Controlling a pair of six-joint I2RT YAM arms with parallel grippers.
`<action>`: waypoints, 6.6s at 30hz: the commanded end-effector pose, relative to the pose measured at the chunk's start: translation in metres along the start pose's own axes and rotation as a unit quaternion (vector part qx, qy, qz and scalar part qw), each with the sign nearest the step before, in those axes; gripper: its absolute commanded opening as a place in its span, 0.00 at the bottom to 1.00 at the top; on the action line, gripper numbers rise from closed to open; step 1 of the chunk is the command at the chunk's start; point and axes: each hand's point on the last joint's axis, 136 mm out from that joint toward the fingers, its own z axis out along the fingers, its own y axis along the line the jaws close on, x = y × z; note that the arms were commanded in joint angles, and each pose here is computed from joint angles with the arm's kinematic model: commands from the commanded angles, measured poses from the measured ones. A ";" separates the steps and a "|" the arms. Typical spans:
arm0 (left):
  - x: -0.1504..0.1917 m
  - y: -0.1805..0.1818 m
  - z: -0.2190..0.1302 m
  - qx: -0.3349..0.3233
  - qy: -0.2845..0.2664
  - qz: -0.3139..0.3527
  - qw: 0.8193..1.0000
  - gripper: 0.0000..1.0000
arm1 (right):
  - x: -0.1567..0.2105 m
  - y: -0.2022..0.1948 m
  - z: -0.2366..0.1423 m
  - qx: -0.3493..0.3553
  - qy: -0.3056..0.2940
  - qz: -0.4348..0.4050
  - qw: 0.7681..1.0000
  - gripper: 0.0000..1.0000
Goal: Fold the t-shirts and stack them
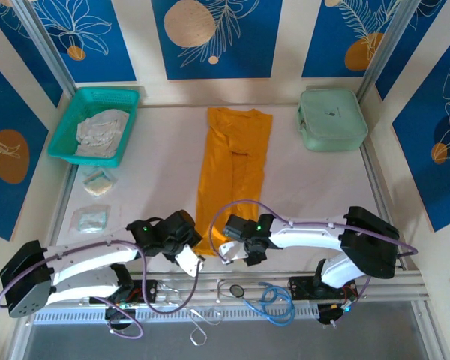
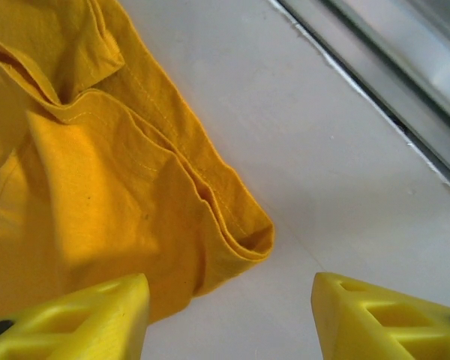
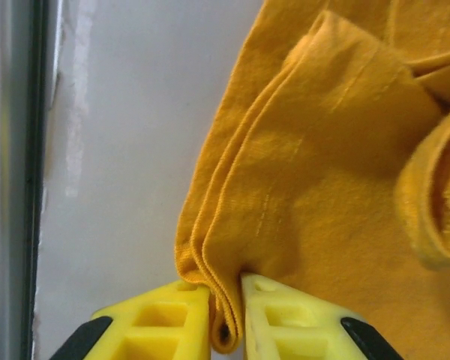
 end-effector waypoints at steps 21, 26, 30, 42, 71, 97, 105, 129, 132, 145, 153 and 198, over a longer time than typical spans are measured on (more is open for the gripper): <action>0.001 0.010 0.028 0.035 -0.012 0.000 0.999 0.41 | -0.006 0.000 -0.011 0.011 -0.024 0.018 0.999 0.08; 0.004 0.014 0.034 0.023 -0.005 -0.003 1.000 0.00 | -0.006 0.001 -0.011 0.009 -0.025 0.020 0.999 0.07; 0.006 0.008 0.036 0.033 -0.003 -0.003 0.999 0.00 | -0.006 0.002 -0.012 0.010 -0.025 0.019 0.999 0.06; 0.004 0.002 -0.005 0.055 0.008 -0.024 0.998 0.00 | -0.005 -0.001 -0.033 0.033 -0.045 0.029 0.998 0.00; 0.024 0.122 -0.050 -0.144 0.045 -0.143 0.978 0.00 | 0.026 -0.100 -0.105 0.163 -0.073 0.211 0.961 0.00; 0.181 0.265 0.002 -0.247 0.074 -0.253 0.933 0.00 | 0.111 -0.279 -0.065 0.203 -0.074 0.426 0.878 0.00; 0.201 0.266 0.030 -0.242 0.089 -0.258 0.931 0.00 | 0.122 -0.295 -0.034 0.196 -0.057 0.453 0.868 0.00; 0.252 0.314 -0.101 -0.518 0.176 -0.340 0.765 0.90 | 0.150 -0.285 -0.135 0.289 -0.180 0.542 0.769 0.40; 0.225 0.308 -0.123 -0.522 0.107 -0.335 0.777 0.96 | 0.141 -0.265 -0.168 0.316 -0.220 0.508 0.770 0.41; 0.131 0.180 -0.064 -0.270 0.035 -0.141 0.952 0.99 | 0.055 -0.181 -0.184 0.126 -0.300 0.356 0.876 0.44; 0.095 0.147 -0.035 -0.199 0.018 -0.088 0.976 0.98 | 0.037 -0.127 -0.121 0.085 -0.207 0.104 0.969 0.49; 0.118 0.090 0.060 0.028 0.046 -0.109 0.993 0.66 | 0.064 -0.140 0.006 -0.056 -0.042 0.065 0.995 0.56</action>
